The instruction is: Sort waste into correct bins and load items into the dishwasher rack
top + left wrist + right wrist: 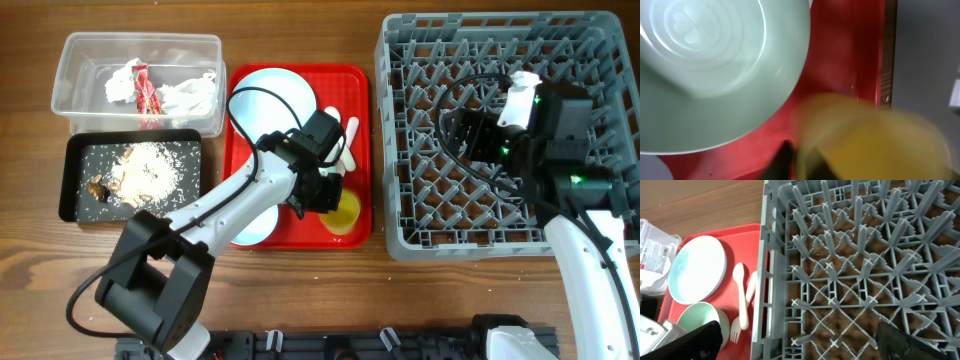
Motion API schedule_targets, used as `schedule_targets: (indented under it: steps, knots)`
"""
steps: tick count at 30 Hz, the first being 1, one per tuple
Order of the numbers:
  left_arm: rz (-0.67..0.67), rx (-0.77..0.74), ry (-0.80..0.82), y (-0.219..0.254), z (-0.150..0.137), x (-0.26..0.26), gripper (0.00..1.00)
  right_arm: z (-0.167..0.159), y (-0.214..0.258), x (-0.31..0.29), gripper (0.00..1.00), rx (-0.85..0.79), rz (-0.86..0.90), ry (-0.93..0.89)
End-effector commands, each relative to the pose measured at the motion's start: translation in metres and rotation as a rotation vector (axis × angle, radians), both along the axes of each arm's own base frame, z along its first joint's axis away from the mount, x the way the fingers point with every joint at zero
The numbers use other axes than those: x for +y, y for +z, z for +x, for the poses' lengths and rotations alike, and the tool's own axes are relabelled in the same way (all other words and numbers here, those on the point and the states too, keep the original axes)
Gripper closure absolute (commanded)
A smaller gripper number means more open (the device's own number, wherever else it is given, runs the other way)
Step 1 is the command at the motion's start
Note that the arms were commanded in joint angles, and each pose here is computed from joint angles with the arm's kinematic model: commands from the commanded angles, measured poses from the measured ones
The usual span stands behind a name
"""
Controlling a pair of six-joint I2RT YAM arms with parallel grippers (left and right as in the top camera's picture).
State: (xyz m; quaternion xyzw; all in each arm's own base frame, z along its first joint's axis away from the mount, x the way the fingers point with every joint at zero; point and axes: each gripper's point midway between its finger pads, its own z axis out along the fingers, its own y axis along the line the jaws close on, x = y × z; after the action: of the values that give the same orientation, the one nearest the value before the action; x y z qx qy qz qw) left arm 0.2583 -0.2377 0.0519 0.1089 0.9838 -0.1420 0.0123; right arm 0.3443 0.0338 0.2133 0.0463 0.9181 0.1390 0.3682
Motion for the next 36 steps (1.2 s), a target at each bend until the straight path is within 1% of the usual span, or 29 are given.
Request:
schedule_targets:
  steps: [1, 2, 5, 6, 7, 8, 10, 12, 13, 14, 17, 18, 23, 26, 27, 28, 29, 30, 31, 32, 33, 35, 36]
  knots:
    - [-0.031, 0.003, 0.057, 0.003, 0.007, -0.003, 0.96, 0.002, 0.009, 0.011, 0.01, -0.018, 0.056, 0.046]
    - [-0.103, 0.008, 0.07, 0.019, 0.014, -0.008, 0.96, 0.001, 0.013, 0.021, 0.01, -0.027, 0.095, 0.086]
    - [-0.423, -0.016, 0.087, 0.087, 0.039, -0.01, 0.96, -0.007, 0.026, 0.053, 0.01, -0.047, 0.236, 0.241]
    - [-0.528, -0.021, 0.101, 0.107, 0.047, -0.006, 0.96, -0.013, 0.032, 0.066, 0.01, -0.056, 0.29, 0.32]
    - [-0.654, -0.019, 0.106, 0.129, 0.055, -0.001, 0.96, -0.022, 0.043, 0.086, 0.01, -0.089, 0.356, 0.458]
    - [-0.791, -0.019, 0.099, 0.151, 0.063, 0.007, 0.96, -0.027, 0.051, 0.099, 0.01, -0.108, 0.416, 0.545]
    - [-0.982, -0.036, 0.044, 0.184, 0.07, 0.016, 0.96, -0.033, 0.066, 0.126, 0.01, -0.155, 0.518, 0.709]
    - [-1.087, -0.044, -0.029, 0.204, 0.067, 0.015, 0.96, -0.031, 0.071, 0.151, 0.01, -0.184, 0.566, 0.819]
    - [-1.113, -0.035, -0.048, 0.209, 0.064, 0.014, 0.96, -0.028, 0.07, 0.163, 0.01, -0.182, 0.587, 0.847]
    - [-1.134, -0.022, -0.061, 0.213, 0.061, 0.014, 0.96, -0.026, 0.069, 0.171, 0.01, -0.178, 0.609, 0.868]
    - [-1.174, 0.001, -0.089, 0.219, 0.055, 0.013, 0.96, -0.027, 0.075, 0.196, 0.01, -0.2, 0.702, 1.013]
    - [-1.174, 0.002, -0.088, 0.219, 0.055, 0.013, 0.96, -0.026, 0.074, 0.202, 0.01, -0.194, 0.716, 1.026]
    - [-1.174, -0.002, -0.09, 0.219, 0.055, 0.013, 0.96, -0.032, 0.069, 0.219, 0.16, -0.168, 0.74, 1.075]
    - [-1.173, -0.002, -0.089, 0.219, 0.055, 0.013, 0.96, -0.032, 0.069, 0.219, 0.29, -0.164, 0.743, 1.073]
    - [-1.171, -0.008, -0.09, 0.219, 0.056, 0.013, 0.92, -0.032, 0.069, 0.219, 0.38, -0.162, 0.744, 1.071]
    - [-1.171, -0.008, -0.09, 0.219, 0.056, 0.013, 0.82, -0.032, 0.069, 0.219, 0.41, -0.158, 0.746, 1.068]
    - [-1.165, -0.011, -0.086, 0.218, 0.057, 0.013, 0.69, -0.031, 0.069, 0.219, 0.41, -0.153, 0.75, 1.063]
    - [-1.153, -0.019, -0.078, 0.216, 0.059, 0.013, 0.53, -0.03, 0.071, 0.217, 0.37, -0.16, 0.747, 1.059]
    - [-1.117, -0.04, -0.053, 0.21, 0.064, 0.014, 0.43, -0.028, 0.071, 0.214, 0.37, -0.162, 0.744, 1.046]
    - [-1.062, -0.074, -0.015, 0.201, 0.073, 0.017, 0.37, -0.023, 0.071, 0.206, 0.37, -0.159, 0.741, 1.01]
    - [-1.016, -0.102, 0.018, 0.194, 0.081, 0.021, 0.31, -0.015, 0.067, 0.194, 0.38, -0.139, 0.73, 0.937]
    - [-0.895, -0.164, 0.102, 0.175, 0.098, 0.032, 0.29, -0.002, 0.052, 0.168, 0.38, -0.09, 0.674, 0.772]
    - [-0.77, -0.208, 0.182, 0.156, 0.111, 0.045, 0.29, -0.002, 0.039, 0.153, 0.38, -0.04, 0.62, 0.67]
